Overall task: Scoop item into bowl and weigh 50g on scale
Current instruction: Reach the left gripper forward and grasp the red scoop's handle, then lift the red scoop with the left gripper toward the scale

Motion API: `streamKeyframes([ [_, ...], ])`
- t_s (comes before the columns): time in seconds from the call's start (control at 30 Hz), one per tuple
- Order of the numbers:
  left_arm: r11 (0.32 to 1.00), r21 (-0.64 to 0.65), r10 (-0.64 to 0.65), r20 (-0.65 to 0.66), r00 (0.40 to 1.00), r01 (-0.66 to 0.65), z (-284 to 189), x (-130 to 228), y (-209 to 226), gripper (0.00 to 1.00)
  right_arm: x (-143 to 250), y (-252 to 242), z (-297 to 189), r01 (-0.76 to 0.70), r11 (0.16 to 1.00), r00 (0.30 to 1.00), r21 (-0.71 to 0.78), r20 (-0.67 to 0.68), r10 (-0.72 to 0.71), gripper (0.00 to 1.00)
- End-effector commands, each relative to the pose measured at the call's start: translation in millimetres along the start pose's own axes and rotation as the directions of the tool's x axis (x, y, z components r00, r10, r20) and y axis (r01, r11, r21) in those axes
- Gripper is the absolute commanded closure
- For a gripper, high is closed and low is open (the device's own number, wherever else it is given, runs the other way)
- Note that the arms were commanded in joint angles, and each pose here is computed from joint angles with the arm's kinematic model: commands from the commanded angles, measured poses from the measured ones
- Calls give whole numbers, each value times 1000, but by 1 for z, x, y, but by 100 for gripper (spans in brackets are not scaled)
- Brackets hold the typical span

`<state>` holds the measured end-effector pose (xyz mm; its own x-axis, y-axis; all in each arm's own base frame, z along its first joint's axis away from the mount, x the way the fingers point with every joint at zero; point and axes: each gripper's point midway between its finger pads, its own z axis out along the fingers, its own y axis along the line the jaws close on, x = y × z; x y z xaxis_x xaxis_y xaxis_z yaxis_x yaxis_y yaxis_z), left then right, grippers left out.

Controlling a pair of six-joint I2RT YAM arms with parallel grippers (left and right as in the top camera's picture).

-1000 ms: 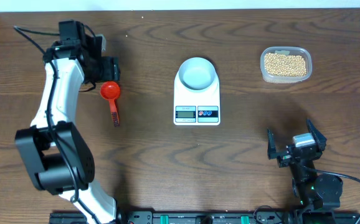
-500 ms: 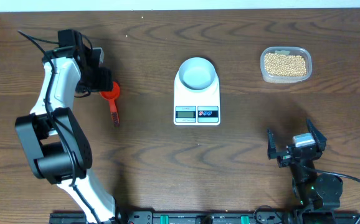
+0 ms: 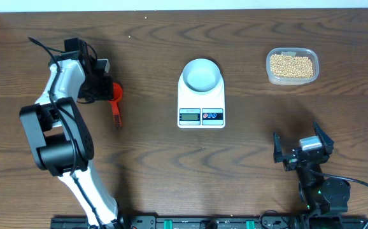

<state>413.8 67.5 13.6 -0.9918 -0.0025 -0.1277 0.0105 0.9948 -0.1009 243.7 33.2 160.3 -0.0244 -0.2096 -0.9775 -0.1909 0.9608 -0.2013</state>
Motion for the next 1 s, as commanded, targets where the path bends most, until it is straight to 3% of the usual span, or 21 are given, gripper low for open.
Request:
streamKeyframes([
  [0.0,1000,13,-14,-24,1000,14,13,4,1,68,1,0,0,9,1000,1000,1,0,-9,1],
  [0.1,1000,13,-22,-22,1000,22,17,3,2,71,1,0,0,10,1000,1000,1,0,-10,1],
  [0.33,998,9,-63,-6,998,63,18,-1,3,92,1,0,0,10,1000,1000,1,0,-10,1],
  [0.47,992,8,-124,14,992,124,14,-6,3,93,1,0,0,9,1000,1000,1,0,-9,1],
  [0.6,960,22,-282,68,957,281,-5,-19,2,93,1,0,0,10,1000,1000,1,0,-10,1],
  [0.73,886,64,-463,160,872,459,-40,-36,1,93,1,0,0,9,1000,1000,1,0,-9,1],
  [0.83,802,163,-598,210,774,575,-74,-48,-7,93,1,0,0,9,1000,1000,1,0,-9,1],
  [0.97,629,344,-773,189,605,697,-123,-58,-27,93,1,0,0,9,1000,1000,1,0,-9,1],
])
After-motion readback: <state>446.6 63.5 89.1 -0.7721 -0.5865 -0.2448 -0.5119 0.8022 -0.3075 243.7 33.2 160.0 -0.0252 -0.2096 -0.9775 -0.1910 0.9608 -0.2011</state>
